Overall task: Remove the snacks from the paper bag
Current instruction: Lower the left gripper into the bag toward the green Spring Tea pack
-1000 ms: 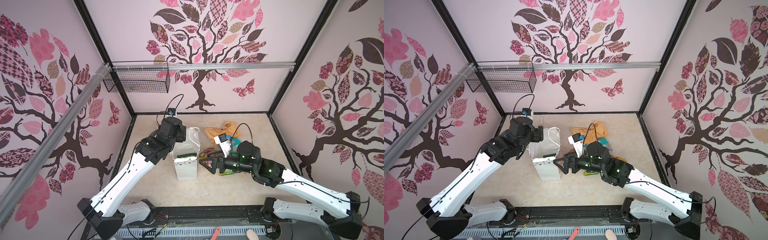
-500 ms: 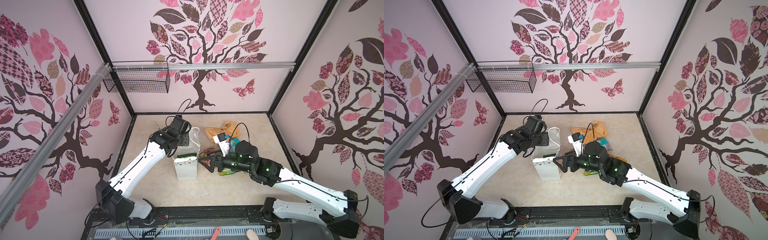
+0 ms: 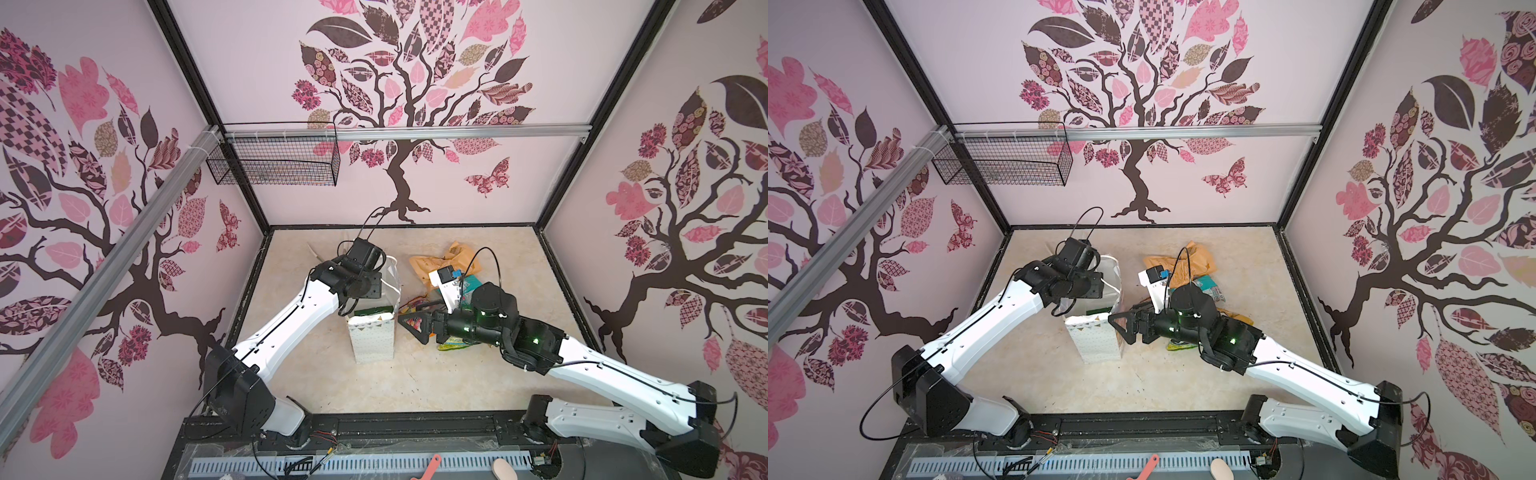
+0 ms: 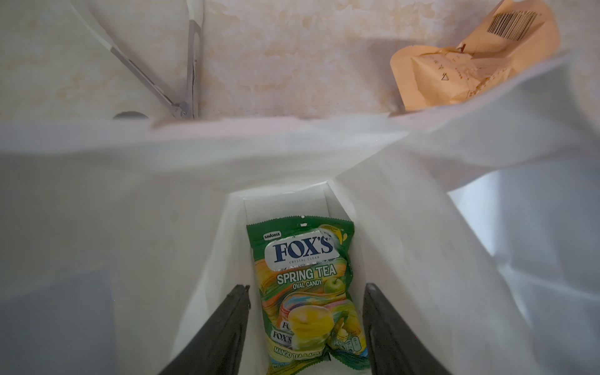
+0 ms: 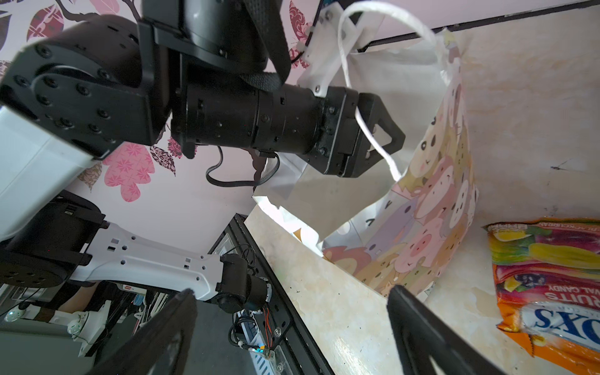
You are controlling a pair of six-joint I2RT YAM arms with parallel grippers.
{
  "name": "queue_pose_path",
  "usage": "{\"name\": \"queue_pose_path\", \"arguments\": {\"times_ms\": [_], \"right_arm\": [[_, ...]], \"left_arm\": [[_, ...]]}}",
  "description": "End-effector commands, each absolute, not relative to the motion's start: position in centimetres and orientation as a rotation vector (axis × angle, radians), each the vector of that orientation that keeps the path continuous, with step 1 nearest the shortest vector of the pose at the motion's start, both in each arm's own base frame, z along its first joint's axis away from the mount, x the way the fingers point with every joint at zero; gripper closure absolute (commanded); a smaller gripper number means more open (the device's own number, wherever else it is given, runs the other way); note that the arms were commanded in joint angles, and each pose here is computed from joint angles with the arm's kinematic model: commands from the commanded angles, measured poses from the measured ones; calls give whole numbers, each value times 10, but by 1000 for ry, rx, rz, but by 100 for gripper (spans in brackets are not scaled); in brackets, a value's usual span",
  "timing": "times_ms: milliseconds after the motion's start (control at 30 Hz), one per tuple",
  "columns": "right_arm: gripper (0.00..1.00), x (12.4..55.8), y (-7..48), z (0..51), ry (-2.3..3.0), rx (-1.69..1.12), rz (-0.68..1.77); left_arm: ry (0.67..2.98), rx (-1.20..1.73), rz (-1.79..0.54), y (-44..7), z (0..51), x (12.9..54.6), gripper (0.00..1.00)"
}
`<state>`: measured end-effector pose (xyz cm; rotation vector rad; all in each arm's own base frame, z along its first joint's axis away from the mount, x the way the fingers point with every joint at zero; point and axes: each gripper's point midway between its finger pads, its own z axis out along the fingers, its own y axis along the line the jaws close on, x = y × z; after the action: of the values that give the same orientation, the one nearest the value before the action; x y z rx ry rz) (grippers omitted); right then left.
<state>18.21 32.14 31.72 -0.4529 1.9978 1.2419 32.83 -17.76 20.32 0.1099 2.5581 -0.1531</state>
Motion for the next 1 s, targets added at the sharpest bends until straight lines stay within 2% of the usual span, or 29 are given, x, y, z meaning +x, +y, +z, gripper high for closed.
{"name": "queue_pose_path", "arguments": {"times_ms": [0,200,467,567,767,967], "right_arm": [[5,181,317,329,1949,-439,1258],[5,181,318,329,1949,-435,1268],[5,181,319,328,1952,-429,1267],[5,182,319,325,1957,-429,1260],[5,182,321,324,1957,-433,1268],[5,183,321,324,1956,-430,1265]], "left_arm": [[2619,114,-214,-184,181,320,41],[2641,141,-293,-192,164,310,35],[2715,171,-254,-191,143,305,30],[2678,184,-256,-190,154,304,27],[2460,235,-346,-194,196,307,23],[2548,255,-313,-198,190,286,23]]}}
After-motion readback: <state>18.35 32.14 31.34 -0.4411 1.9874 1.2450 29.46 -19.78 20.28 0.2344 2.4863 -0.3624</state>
